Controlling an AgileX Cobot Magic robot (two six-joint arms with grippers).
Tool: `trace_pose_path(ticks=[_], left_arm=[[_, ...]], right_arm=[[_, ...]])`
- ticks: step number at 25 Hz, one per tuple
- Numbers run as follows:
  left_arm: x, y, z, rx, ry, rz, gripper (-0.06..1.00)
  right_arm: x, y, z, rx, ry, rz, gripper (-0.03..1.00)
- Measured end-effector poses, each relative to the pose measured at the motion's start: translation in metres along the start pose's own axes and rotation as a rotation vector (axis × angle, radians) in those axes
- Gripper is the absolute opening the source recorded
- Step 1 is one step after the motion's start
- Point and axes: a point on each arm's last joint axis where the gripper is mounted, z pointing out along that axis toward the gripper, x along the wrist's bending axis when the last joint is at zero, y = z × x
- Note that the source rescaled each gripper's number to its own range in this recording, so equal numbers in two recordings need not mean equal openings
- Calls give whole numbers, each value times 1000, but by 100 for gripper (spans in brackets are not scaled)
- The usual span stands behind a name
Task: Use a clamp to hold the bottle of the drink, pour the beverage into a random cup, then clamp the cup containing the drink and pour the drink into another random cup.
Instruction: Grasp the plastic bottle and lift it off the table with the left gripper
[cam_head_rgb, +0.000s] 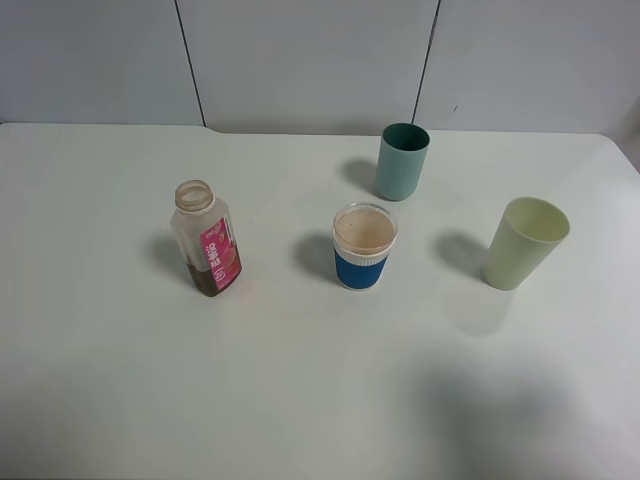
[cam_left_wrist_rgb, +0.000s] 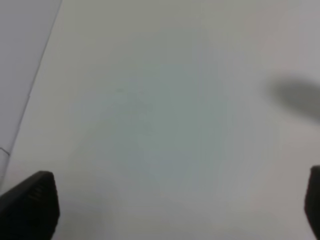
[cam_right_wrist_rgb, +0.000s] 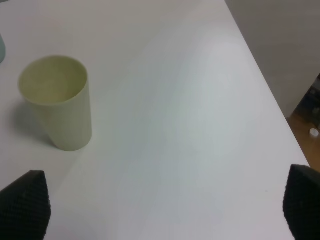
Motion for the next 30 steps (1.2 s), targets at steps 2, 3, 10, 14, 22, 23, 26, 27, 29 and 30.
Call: trace_pose_path(ticks=[2, 3, 10, 14, 22, 23, 26, 27, 29, 30], left_arm=[[0, 13, 4, 36, -3, 41, 100], [0, 20, 8, 58, -5, 65, 100], [-5, 55, 43, 217, -45, 181, 100], [-12, 62, 73, 306, -96, 246, 100], [-29, 59, 130, 510, -205, 234, 100], [-31, 58, 136, 525, -216, 233, 100], [-37, 50, 154, 538, -247, 212, 100], [-39, 44, 159, 545, -254, 205, 100], [-43, 32, 170, 549, -267, 180, 100], [-45, 26, 175, 553, -270, 169, 100]], right_arm=[[0, 0, 0, 0, 0, 0, 83], [0, 0, 0, 0, 0, 0, 83], [0, 0, 0, 0, 0, 0, 83], [0, 0, 0, 0, 0, 0, 83], [0, 0, 0, 0, 0, 0, 83], [0, 0, 0, 0, 0, 0, 83], [0, 0, 0, 0, 0, 0, 83], [0, 0, 0, 0, 0, 0, 83], [0, 0, 0, 0, 0, 0, 83], [0, 0, 0, 0, 0, 0, 83]])
